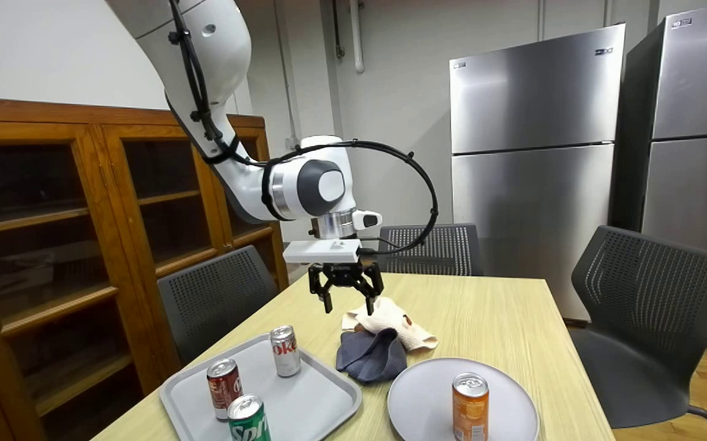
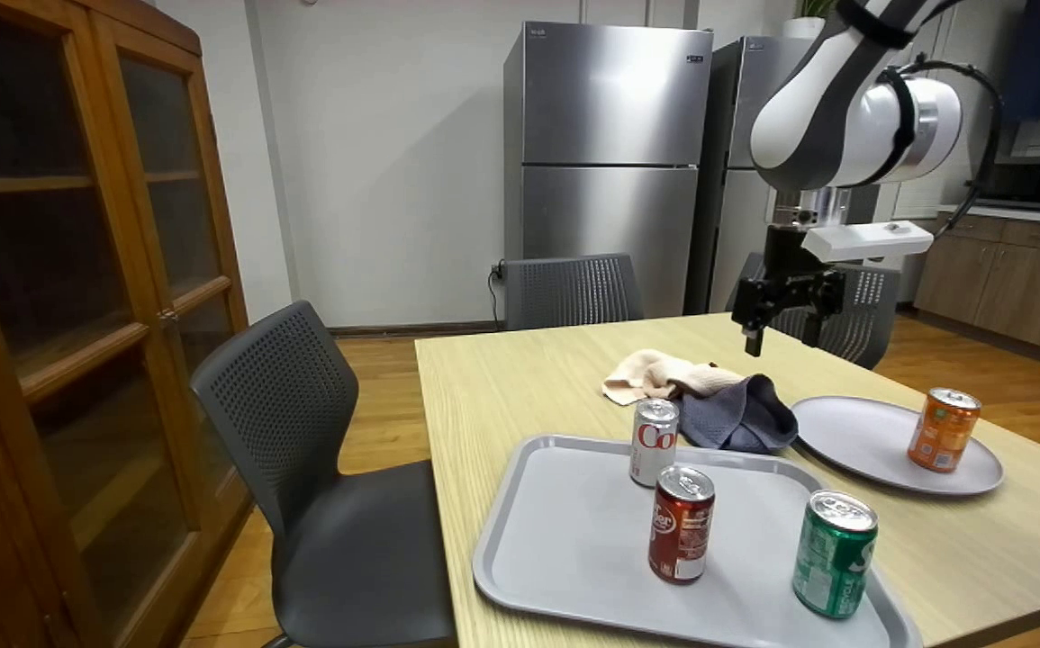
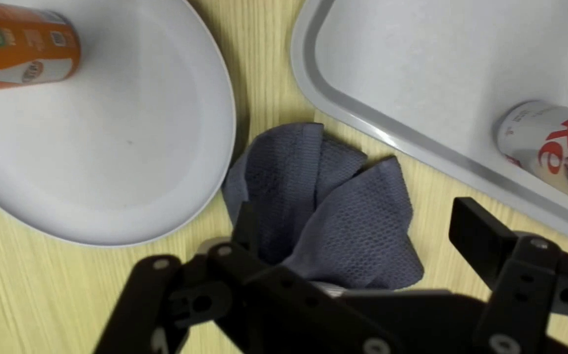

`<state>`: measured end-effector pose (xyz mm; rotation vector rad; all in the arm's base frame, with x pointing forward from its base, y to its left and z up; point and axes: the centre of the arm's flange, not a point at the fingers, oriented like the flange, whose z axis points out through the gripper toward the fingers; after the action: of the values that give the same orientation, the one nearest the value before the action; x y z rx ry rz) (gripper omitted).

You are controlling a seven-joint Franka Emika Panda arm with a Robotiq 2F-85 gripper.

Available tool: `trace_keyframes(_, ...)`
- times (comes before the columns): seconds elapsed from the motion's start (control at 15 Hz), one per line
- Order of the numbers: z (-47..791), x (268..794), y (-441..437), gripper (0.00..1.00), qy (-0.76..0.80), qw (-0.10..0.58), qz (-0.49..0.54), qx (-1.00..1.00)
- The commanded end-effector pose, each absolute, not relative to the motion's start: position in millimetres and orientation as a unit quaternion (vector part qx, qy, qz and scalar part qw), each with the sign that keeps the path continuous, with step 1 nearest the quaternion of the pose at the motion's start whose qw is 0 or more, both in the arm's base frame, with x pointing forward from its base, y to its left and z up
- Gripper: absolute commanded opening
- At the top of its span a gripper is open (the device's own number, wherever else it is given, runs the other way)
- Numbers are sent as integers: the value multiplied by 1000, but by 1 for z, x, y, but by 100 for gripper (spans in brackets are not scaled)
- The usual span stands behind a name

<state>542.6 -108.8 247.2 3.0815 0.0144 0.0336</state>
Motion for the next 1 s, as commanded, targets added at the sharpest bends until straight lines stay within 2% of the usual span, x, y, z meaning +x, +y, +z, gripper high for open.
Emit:
trace_keyframes(0.0,249,548,-77,100,57,9,18,998)
trace_keyframes(0.67,247,562,8,100,183,-25,23,983)
trace_keyframes(0.93,243,556,12,100,176,-19,17,984)
